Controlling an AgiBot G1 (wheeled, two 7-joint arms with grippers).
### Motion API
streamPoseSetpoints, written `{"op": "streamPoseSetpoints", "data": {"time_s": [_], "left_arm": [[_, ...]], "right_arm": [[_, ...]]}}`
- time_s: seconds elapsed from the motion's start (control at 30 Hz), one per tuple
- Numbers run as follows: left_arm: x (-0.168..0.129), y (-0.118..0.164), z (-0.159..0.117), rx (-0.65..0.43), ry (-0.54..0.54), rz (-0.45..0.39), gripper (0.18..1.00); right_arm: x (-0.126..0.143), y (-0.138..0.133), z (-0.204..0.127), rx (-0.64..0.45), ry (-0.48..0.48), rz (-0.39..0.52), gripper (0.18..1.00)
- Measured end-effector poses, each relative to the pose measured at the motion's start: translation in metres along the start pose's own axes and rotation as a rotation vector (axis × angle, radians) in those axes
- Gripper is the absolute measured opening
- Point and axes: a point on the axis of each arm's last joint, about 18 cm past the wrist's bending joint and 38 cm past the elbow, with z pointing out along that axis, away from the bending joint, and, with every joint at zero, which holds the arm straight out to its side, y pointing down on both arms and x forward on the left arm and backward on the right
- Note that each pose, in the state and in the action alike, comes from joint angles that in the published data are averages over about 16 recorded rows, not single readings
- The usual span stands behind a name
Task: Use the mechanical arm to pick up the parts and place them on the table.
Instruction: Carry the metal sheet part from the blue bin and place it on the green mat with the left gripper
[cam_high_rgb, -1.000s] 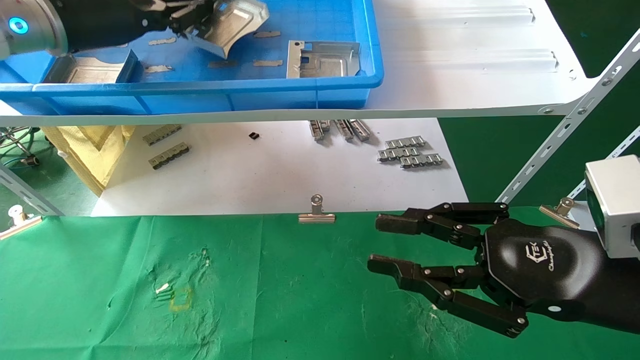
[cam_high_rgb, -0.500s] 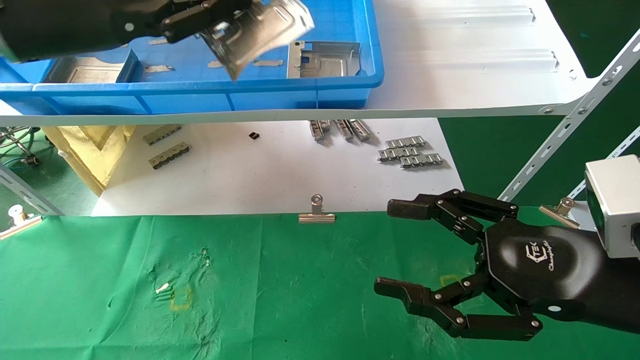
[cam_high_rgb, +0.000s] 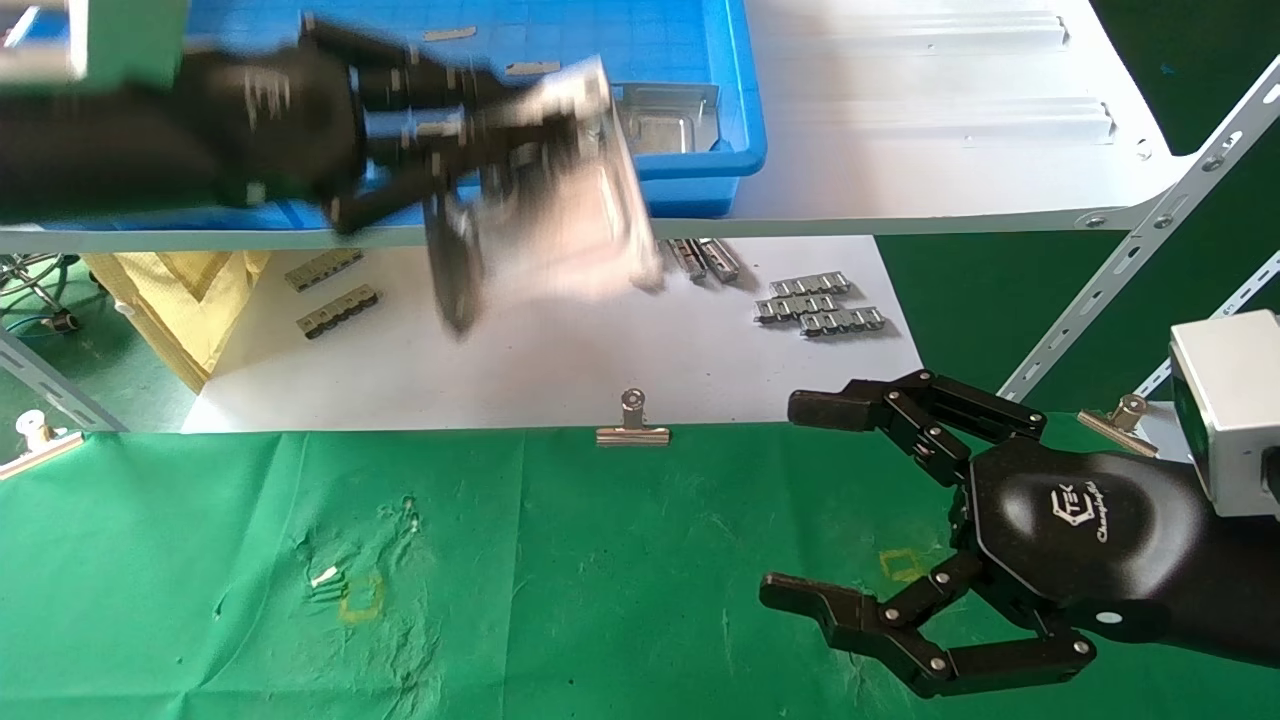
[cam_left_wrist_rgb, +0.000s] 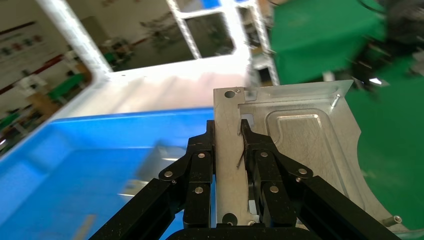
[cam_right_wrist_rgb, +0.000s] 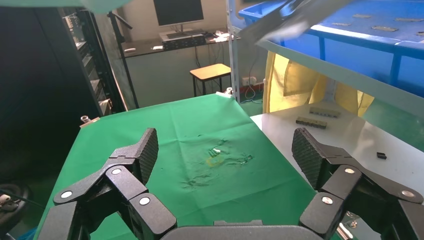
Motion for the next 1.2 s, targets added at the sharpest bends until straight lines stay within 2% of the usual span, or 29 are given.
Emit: {"op": "streamPoseSetpoints", "data": {"time_s": [0.13, 0.33, 0.63, 0.9, 1.2], "left_arm": [[0.024, 0.020, -0.011, -0.066, 0.056, 0.033, 0.273], [0.056, 0.067, -0.032, -0.226, 0.139, 0.046, 0.273], [0.086, 0.130, -0.056, -0.432, 0.245, 0.066, 0.273], [0.099, 0.159, -0.063, -0.502, 0.293, 0.082, 0.272], [0.102, 0.174, -0.069, -0.541, 0.298, 0.087, 0.273]], "right_arm": [[0.000, 0.000, 0.000, 0.000, 0.000, 0.000, 0.983], [0.000, 0.000, 0.000, 0.000, 0.000, 0.000, 0.998], [0.000, 0.000, 0.000, 0.000, 0.000, 0.000, 1.001], [0.000, 0.000, 0.000, 0.000, 0.000, 0.000, 1.001], [0.000, 0.000, 0.000, 0.000, 0.000, 0.000, 1.001]]}}
